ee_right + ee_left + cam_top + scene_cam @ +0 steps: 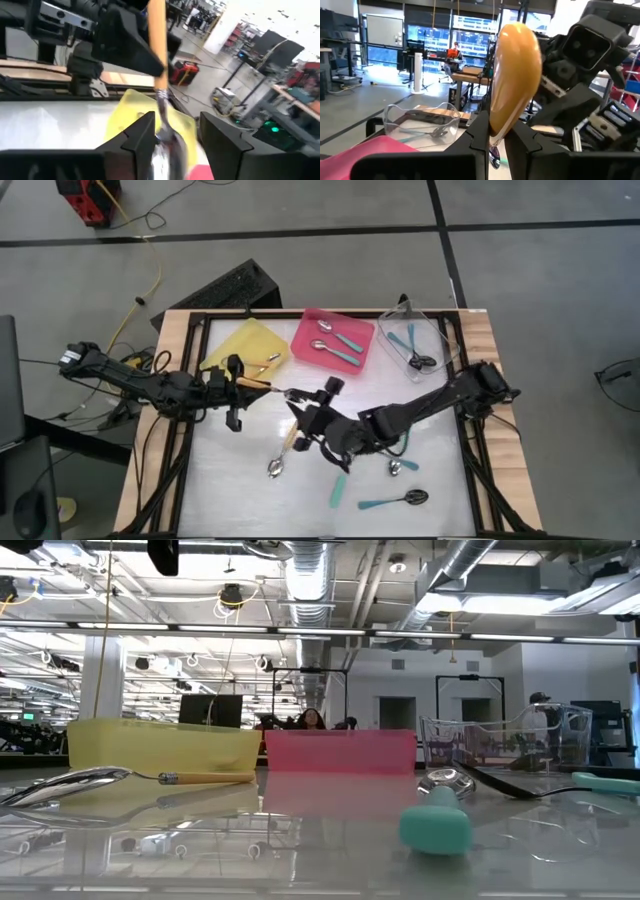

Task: Sort silverware by color (type)
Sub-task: Put the yellow spoon into the yellow bin

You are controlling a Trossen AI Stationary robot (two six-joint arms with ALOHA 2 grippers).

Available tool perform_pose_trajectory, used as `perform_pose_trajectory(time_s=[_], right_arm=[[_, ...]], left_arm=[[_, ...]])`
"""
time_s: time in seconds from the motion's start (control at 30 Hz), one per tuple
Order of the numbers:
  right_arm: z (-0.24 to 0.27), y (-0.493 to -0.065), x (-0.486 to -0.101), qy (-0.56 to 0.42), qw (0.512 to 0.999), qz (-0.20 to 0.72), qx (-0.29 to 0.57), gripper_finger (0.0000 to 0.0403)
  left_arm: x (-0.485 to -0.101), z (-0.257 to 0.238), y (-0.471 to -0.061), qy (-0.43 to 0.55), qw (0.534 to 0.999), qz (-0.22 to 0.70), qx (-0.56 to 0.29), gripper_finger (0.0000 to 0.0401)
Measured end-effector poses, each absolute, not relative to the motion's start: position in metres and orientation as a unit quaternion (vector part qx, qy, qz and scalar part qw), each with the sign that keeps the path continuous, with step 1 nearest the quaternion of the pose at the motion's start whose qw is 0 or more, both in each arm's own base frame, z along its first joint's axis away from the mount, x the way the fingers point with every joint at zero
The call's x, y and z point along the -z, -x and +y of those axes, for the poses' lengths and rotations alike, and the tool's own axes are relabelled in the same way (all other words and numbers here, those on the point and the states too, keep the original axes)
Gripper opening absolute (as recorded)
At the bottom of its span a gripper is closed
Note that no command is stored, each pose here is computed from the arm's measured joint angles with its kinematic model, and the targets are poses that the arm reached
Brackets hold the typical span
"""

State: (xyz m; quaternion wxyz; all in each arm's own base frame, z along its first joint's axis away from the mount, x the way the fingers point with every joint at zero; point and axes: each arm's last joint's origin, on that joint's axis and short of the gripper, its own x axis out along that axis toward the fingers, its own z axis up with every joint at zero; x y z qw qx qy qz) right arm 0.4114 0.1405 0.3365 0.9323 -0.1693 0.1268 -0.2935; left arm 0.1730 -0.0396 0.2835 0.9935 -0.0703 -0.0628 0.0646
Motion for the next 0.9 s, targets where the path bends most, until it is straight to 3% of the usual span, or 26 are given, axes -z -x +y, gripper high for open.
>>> perform_pose_trajectory(time_s=[0.27,0.47,0.73,0.9], right_arm=[[0.164,-0.352,-0.378,0.204,0.931,0.147,0.267,0.0163],[0.15,-0.299,-0.403,0.186,0.93,0.183,0.26,0.0153],[0.116,-0.24,-0.404,0.156,0.903,0.263,0.304,0.0146],[0.118,-0.214,-0.374,0.171,0.889,0.238,0.352,0.0147]], left_arm=[[-0.291,-0.036,-0.164,0.079,0.991,-0.085,-0.065,0.002],[-0.295,-0.031,-0.15,0.081,0.991,-0.087,-0.065,0.002],[-0.3,-0.025,-0.133,0.092,0.989,-0.096,-0.07,0.002],[-0.302,-0.022,-0.125,0.094,0.988,-0.099,-0.071,0.002]])
